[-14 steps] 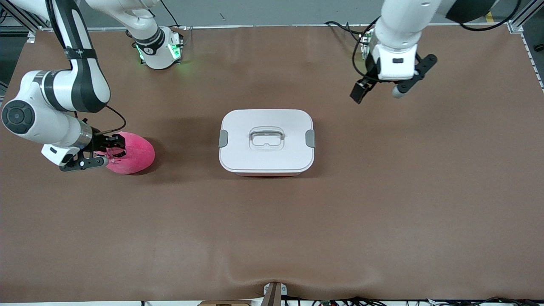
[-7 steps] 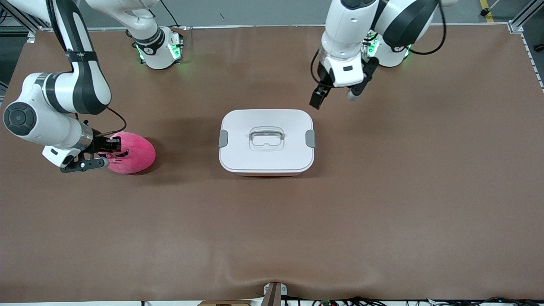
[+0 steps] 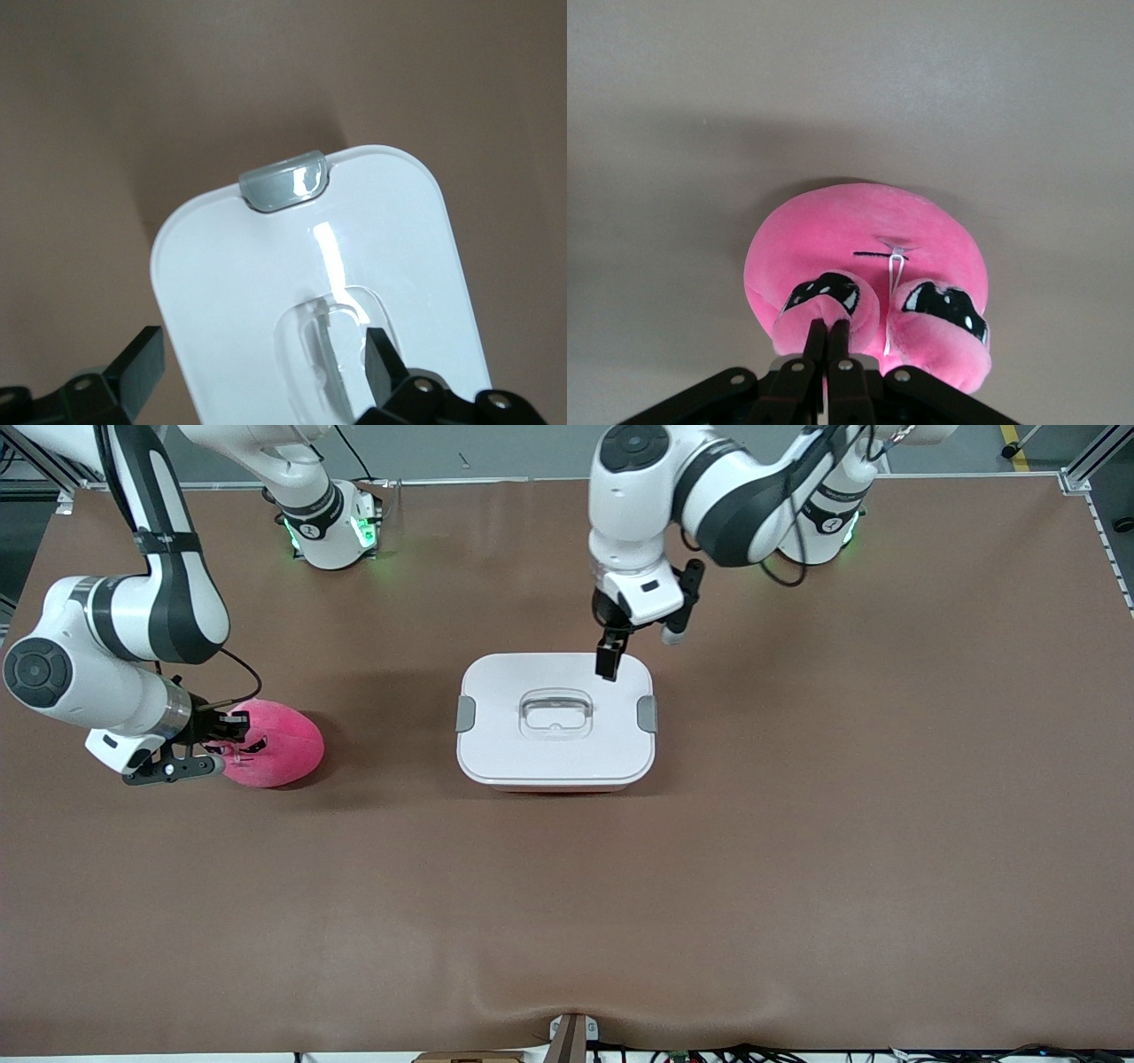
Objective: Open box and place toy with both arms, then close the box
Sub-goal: 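Grasp the pink plush with the right gripper while the left gripper grips the lid handle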
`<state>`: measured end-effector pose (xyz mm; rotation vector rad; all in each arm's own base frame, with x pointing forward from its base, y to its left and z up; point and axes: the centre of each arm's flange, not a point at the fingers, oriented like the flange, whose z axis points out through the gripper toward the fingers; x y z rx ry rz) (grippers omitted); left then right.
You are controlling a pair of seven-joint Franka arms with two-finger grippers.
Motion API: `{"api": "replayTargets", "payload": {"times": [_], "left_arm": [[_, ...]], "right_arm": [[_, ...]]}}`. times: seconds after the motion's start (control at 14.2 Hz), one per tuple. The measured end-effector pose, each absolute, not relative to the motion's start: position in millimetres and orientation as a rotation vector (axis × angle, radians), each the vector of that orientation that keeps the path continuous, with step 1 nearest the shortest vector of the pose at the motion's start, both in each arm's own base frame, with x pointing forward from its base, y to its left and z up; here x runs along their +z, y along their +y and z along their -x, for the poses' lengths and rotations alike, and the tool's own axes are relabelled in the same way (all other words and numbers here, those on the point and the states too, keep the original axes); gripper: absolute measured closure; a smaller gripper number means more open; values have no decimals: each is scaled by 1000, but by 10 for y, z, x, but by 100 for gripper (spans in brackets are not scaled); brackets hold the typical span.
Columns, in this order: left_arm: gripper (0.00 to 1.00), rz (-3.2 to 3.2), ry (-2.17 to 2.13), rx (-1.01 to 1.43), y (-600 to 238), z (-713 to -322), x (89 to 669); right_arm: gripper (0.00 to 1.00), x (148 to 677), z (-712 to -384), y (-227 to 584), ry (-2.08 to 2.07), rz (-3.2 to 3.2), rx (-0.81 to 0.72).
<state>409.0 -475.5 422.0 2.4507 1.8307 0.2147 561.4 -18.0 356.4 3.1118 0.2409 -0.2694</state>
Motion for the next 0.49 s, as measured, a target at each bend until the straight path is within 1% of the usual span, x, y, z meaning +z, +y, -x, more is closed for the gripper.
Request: {"api": "replayTargets", "payload": {"times": [0.14, 0.21, 0.28, 0.35, 0.42, 0.49], "left_arm": [[0, -2390, 1898, 247, -4959, -4103, 4027], [2, -2356, 1930, 253, -5052, -4114, 3950], [13, -2323, 1956, 264, -5135, -4129, 3884], [17, -2292, 1978, 281, -5203, -4146, 3818], [17, -2267, 1997, 297, -5263, -4149, 3745], [20, -2248, 2013, 309, -5320, -4137, 3666]], "right_arm": [[97, 3647, -5641, -223, 228, -3113, -278], [97, 3705, -5661, -232, 227, -3113, -280], [97, 3777, -5686, -228, 228, -3113, -282], [97, 3864, -5711, -220, 230, -3112, -290], [97, 3959, -5734, -213, 232, -3112, -300], [97, 4044, -5754, -208, 233, -3112, -306]]}}
